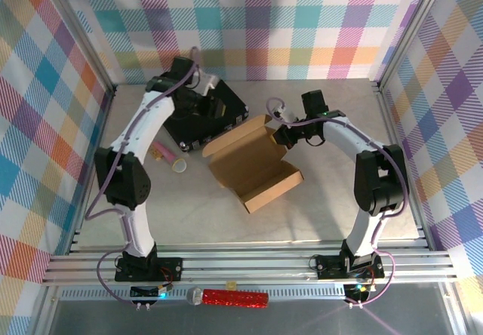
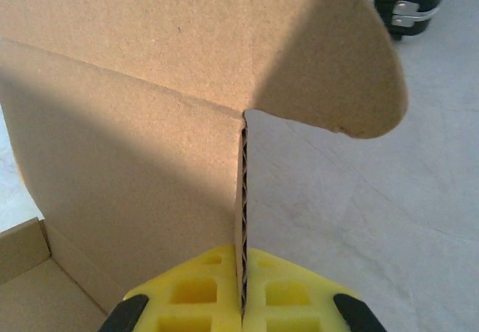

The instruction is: Fold the paper box

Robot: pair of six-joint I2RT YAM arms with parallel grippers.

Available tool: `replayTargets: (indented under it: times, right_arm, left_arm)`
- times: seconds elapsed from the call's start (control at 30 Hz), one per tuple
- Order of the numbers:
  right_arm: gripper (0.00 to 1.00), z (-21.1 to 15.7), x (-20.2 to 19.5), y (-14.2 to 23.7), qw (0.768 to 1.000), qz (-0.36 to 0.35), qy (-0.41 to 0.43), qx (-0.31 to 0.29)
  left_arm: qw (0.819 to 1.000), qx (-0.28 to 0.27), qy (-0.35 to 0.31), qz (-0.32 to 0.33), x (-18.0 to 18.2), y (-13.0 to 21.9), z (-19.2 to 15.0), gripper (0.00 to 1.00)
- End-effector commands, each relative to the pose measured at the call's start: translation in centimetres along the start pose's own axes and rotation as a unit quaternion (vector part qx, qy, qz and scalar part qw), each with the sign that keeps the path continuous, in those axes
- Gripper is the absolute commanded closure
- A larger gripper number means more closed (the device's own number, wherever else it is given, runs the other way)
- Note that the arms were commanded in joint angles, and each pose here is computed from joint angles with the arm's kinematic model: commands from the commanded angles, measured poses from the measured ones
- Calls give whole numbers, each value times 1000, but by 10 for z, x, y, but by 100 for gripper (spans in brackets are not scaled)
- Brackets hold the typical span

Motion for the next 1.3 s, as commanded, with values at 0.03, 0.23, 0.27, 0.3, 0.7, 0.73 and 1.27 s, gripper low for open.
replayTargets:
  times: [0.03,0.23,0.27,0.3,0.7,0.73,1.27]
  right_arm:
    - [100,11,-5,14,998,-23,52,-22]
    - [100,13,-10,21,997,-25,56,-37]
    - [100,14,-10,22,997,-23,57,-40]
    - [100,15,-10,22,997,-22,57,-41]
    - [100,8,-4,20,998,-8,46,-43]
    - [100,7,-4,20,998,-6,44,-43]
    - [100,4,-3,17,998,2,35,-43]
  left_arm:
    - [969,-43,238,57,36,52,-32,55]
    - [967,52,249,-29,18,57,-121,53]
    - [966,64,248,-41,15,57,-130,52]
    - [963,69,255,-57,11,57,-136,51]
    - [966,62,244,59,2,2,-173,41]
    - [966,60,244,60,4,0,-174,41]
    - [979,23,202,-6,-15,-58,-160,41]
Point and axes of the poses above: each hand's point on the last joint's axis, 136 mm out from that joint toward the fingers, its own y axis back along the fingers, its own x axis along the line the jaws close on, z = x × y, the point moved 5 cm from there along y, back along the fingers, and after that the axes turned 9 degrees about y, right-handed, at the moved point
